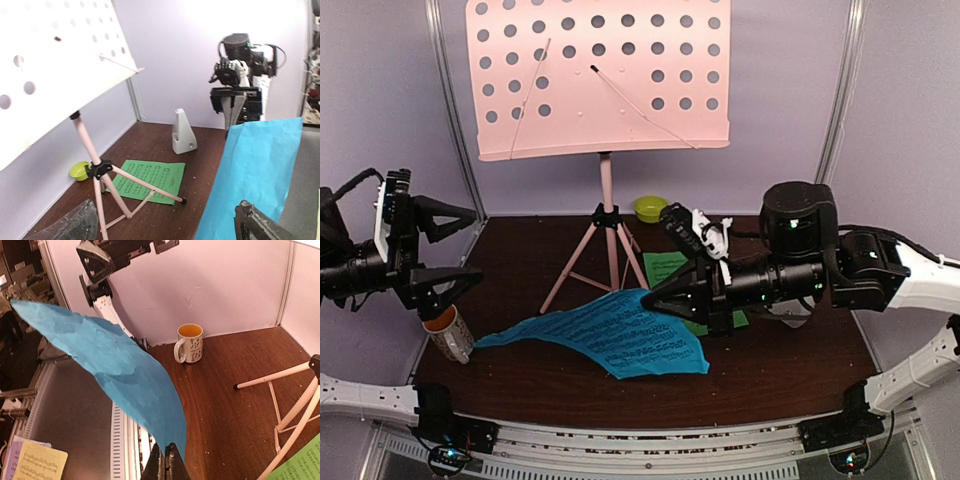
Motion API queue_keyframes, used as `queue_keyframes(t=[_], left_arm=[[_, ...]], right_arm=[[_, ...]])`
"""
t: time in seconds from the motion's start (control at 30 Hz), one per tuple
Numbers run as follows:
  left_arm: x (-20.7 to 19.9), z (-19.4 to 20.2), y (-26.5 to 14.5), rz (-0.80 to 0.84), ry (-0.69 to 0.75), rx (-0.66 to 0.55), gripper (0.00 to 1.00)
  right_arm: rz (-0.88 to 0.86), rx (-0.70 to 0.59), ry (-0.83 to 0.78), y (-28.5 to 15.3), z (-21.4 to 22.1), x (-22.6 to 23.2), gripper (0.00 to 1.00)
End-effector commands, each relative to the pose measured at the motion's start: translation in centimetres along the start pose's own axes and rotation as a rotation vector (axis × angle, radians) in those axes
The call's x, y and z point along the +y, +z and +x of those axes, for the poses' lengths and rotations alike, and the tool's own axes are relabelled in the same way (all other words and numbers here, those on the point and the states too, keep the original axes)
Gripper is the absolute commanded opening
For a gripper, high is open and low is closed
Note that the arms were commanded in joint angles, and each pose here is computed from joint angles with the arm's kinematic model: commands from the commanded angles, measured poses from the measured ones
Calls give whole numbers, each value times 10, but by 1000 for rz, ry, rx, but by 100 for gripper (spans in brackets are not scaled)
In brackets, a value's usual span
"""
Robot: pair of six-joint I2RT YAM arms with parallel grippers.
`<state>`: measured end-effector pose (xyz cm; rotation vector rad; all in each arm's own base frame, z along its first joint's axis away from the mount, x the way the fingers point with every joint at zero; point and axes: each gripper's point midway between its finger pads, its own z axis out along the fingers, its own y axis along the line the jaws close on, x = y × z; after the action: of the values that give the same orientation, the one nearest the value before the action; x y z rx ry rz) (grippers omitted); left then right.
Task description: Set up the instrument practice props
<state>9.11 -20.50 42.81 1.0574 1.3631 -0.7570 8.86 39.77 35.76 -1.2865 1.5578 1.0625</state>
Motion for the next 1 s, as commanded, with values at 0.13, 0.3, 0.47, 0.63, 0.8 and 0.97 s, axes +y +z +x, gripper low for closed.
queue_keyframes(t=[0.13, 0.3, 0.47, 0.63, 0.8, 0.97], left_arm=[[28, 11, 14, -177, -111, -83, 98], [17, 22, 21, -129, -96, -142, 98], [1, 43, 56, -37, -37, -85, 98], [-13, 1, 77, 57, 10, -270, 98], [-9, -35, 76, 27, 48, -400, 98], [-5, -57, 57, 9, 51, -502, 94]], right_arm=[[-103, -353, 217, -51, -58, -9, 0], [-139, -498, 291, -83, -77, -16, 0], [-181, -558, 327, -97, -85, -15, 0], [-210, -543, 354, -90, -80, -14, 0], [-212, -526, 371, -86, -74, -16, 0], [-195, -490, 385, -77, -59, -21, 0]])
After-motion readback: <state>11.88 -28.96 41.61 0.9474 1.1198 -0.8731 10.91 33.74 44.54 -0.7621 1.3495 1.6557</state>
